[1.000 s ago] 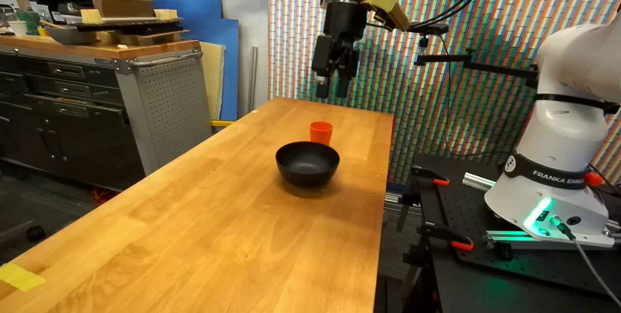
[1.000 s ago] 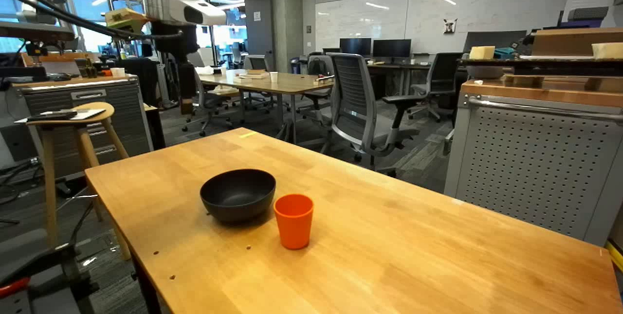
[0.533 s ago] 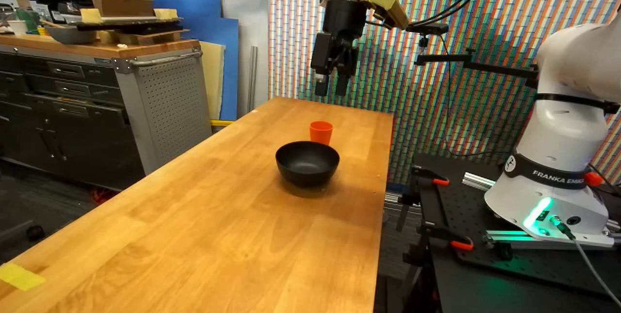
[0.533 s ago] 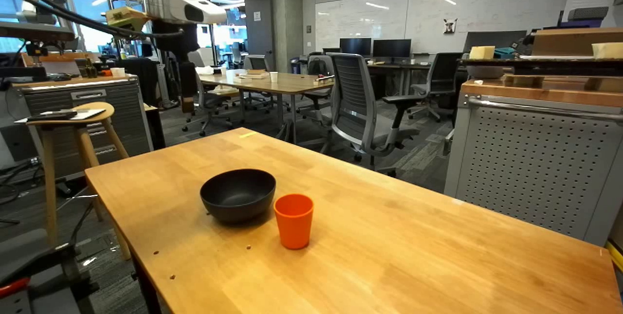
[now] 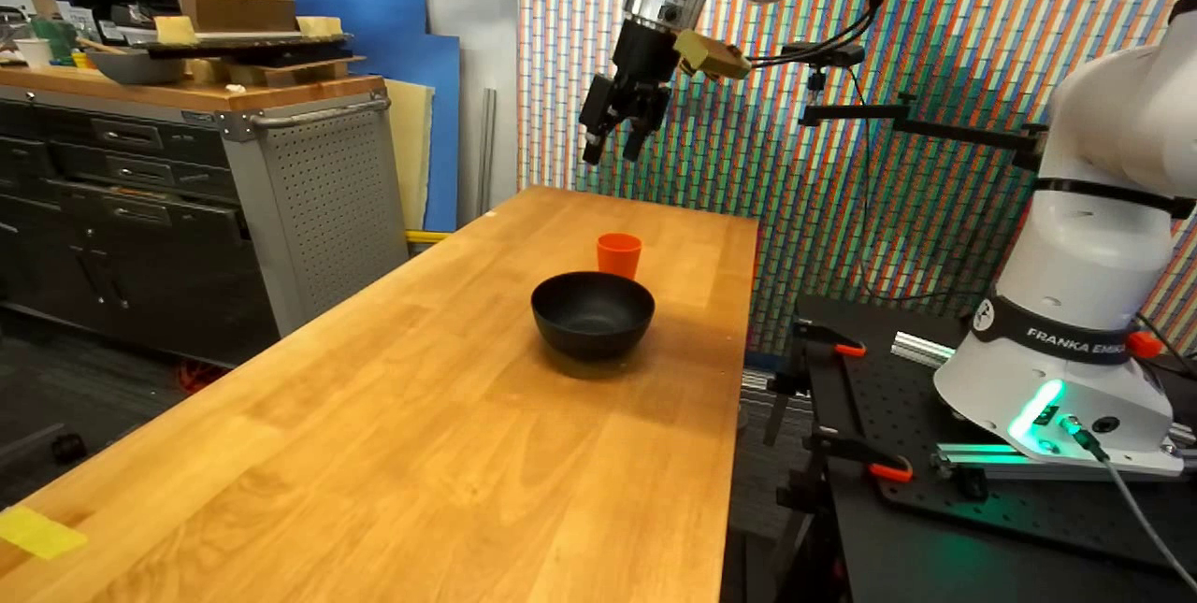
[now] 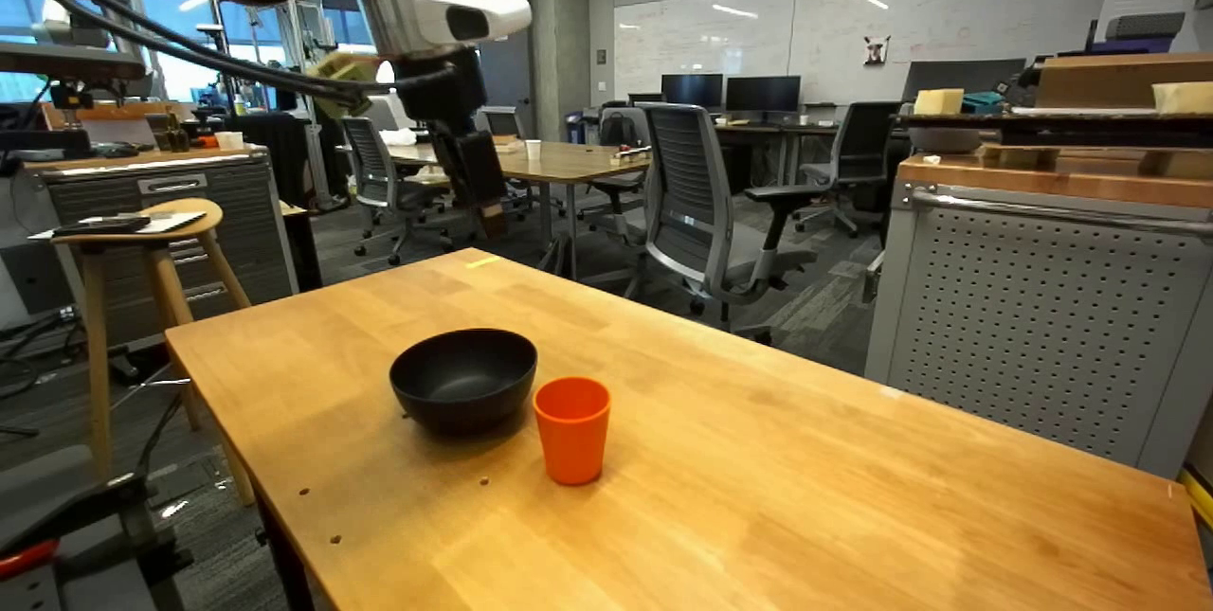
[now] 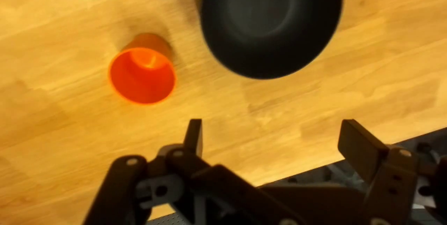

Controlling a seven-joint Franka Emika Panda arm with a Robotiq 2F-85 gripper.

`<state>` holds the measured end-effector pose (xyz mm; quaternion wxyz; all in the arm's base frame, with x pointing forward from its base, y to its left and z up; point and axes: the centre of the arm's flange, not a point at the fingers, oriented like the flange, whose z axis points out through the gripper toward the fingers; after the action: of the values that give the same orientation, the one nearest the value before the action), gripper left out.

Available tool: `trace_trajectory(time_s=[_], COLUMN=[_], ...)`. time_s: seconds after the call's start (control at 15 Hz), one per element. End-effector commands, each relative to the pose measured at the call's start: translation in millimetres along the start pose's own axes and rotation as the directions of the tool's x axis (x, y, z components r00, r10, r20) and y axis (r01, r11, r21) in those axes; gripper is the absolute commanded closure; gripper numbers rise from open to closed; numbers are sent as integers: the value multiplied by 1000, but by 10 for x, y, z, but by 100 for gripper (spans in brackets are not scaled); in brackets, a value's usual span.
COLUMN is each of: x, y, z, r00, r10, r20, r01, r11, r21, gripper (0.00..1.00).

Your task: Put the cup in the bowl

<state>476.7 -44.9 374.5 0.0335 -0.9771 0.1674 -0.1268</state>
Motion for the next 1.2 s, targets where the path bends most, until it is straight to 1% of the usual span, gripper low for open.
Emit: trace_trajectory(time_s=[0.0, 0.07, 0.2, 0.27, 0.4, 0.53, 0.8, 0.93, 1.13], x=[142, 129, 63, 20, -40, -75, -119, -117, -100], y=[510, 657, 862, 921, 964, 895, 642, 530, 552], z=[381, 500, 710, 785, 903, 957, 1007, 1015, 1126], r00=[997, 996, 997, 998, 998, 998, 995, 993, 992], r10=[28, 28, 33, 37, 47, 60, 99, 114, 123], r20=[-79, -85, -73, -56, -29, -3, 34, 36, 8], r01=[-37, -40, -47, -48, -53, -59, -92, -108, -121], r11=[993, 988, 979, 974, 970, 973, 982, 984, 983], r21=[-116, -146, -199, -221, -238, -225, -168, -145, -137], gripper=[0, 0, 0, 0, 0, 0, 0, 0, 0])
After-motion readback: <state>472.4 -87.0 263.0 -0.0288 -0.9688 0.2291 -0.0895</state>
